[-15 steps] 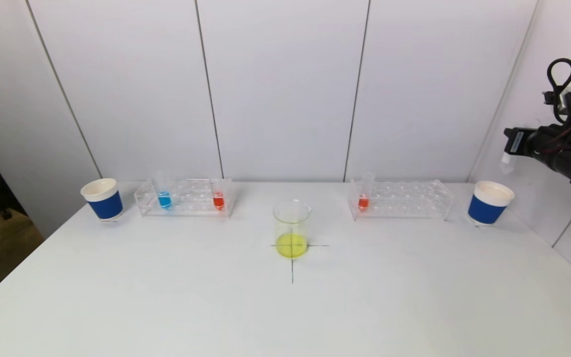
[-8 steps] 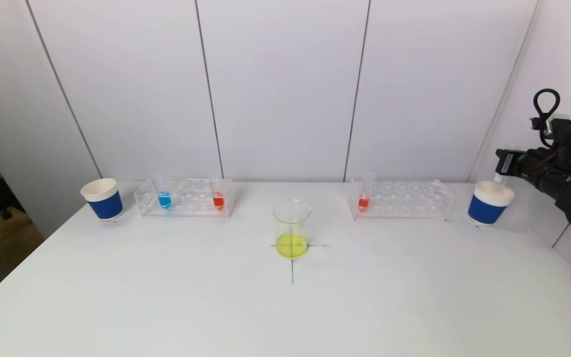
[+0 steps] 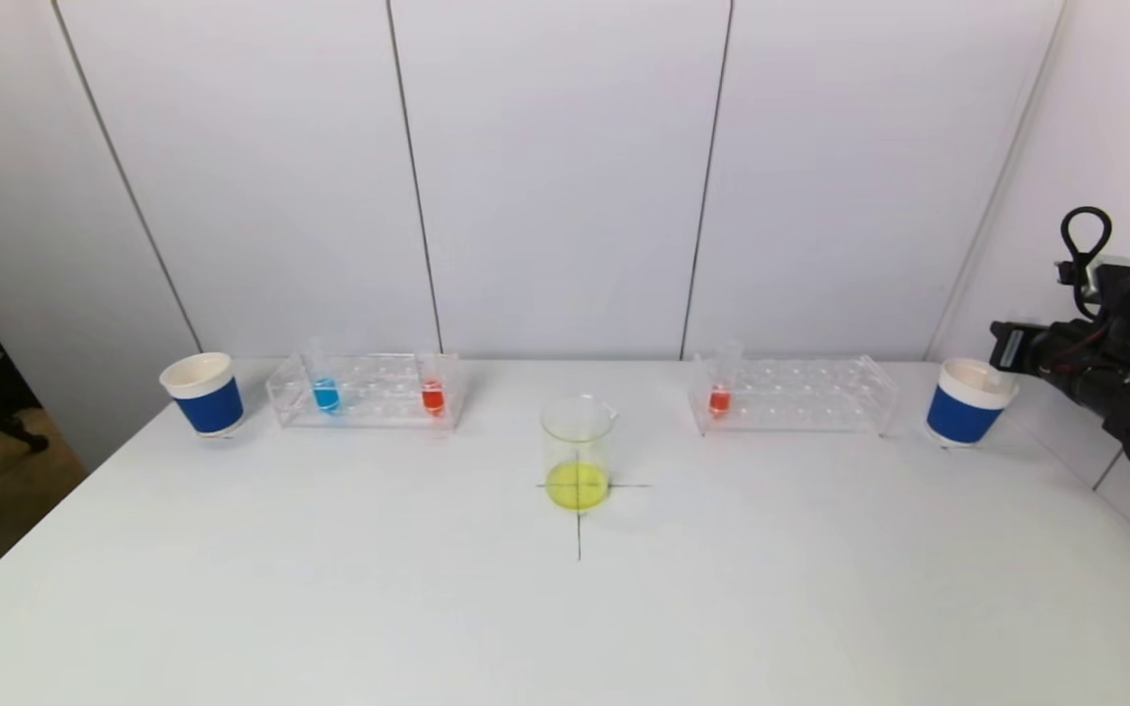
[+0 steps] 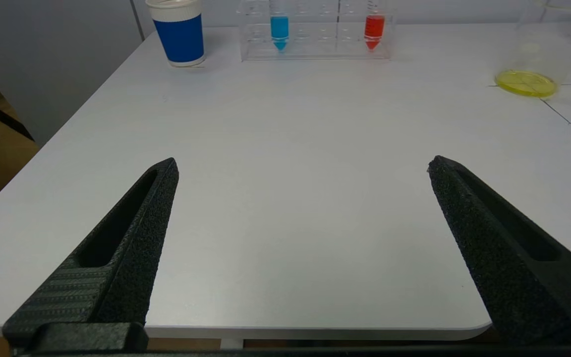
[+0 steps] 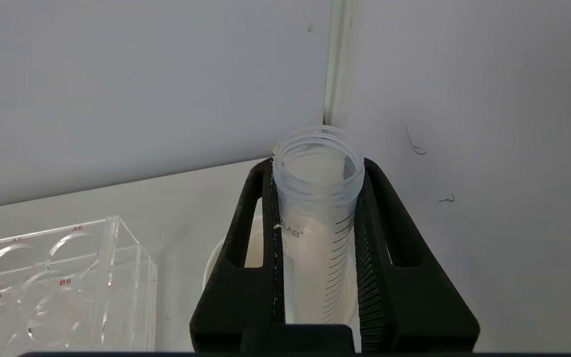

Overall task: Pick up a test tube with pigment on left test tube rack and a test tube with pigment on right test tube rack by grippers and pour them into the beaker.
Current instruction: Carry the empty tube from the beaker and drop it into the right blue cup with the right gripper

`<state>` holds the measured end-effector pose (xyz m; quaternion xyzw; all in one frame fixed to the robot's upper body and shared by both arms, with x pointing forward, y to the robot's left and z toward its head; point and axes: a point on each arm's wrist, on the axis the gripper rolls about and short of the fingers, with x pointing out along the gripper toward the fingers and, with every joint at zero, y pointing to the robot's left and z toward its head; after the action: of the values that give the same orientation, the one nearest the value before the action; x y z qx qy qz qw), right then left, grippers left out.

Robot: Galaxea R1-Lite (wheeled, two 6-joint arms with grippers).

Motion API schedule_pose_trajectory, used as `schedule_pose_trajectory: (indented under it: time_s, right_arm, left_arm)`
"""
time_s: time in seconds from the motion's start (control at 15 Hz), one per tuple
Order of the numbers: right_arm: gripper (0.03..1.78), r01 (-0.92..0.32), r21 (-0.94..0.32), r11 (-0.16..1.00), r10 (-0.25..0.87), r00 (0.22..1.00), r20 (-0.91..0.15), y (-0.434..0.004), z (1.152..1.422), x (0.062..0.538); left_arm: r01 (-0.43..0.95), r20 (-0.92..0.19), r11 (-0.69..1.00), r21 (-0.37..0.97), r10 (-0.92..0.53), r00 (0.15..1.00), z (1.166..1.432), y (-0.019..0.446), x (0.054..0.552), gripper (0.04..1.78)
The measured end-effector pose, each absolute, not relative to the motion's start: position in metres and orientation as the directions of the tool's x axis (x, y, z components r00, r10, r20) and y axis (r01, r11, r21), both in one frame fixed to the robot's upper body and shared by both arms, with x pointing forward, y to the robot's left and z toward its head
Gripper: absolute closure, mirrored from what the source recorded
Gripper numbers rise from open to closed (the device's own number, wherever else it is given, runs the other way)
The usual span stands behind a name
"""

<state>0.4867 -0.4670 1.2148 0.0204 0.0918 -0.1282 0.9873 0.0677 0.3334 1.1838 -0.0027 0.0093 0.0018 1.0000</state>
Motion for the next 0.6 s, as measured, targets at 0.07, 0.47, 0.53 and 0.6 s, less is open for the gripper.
schedule_pose_trajectory:
  time_s: [0.07,0.47,0.53,0.6]
  right_arm:
    - [1.34,0.255,0.018,0.967,-0.247,0.950,-0.192,-0.467,1.213,0.486]
    - [1.34,0.253,0.016,0.967,-0.246,0.955,-0.167,-0.467,1.205,0.487]
    - [1.34,0.251,0.017,0.968,-0.244,0.954,-0.175,-0.466,1.202,0.487]
    - [1.34,0.249,0.017,0.968,-0.242,0.953,-0.182,-0.465,1.199,0.487]
  left_arm:
    - [-0.004,-0.019,1.000,-0.005,0.003,1.000,1.184,0.333,0.068,0.06]
    - [-0.004,-0.019,1.000,-0.006,0.004,1.000,1.184,0.333,0.068,0.06]
    - [-0.004,-0.019,1.000,-0.005,0.004,1.000,1.184,0.333,0.068,0.06]
    - [-0.004,-0.019,1.000,-0.005,0.004,1.000,1.184,0.333,0.068,0.06]
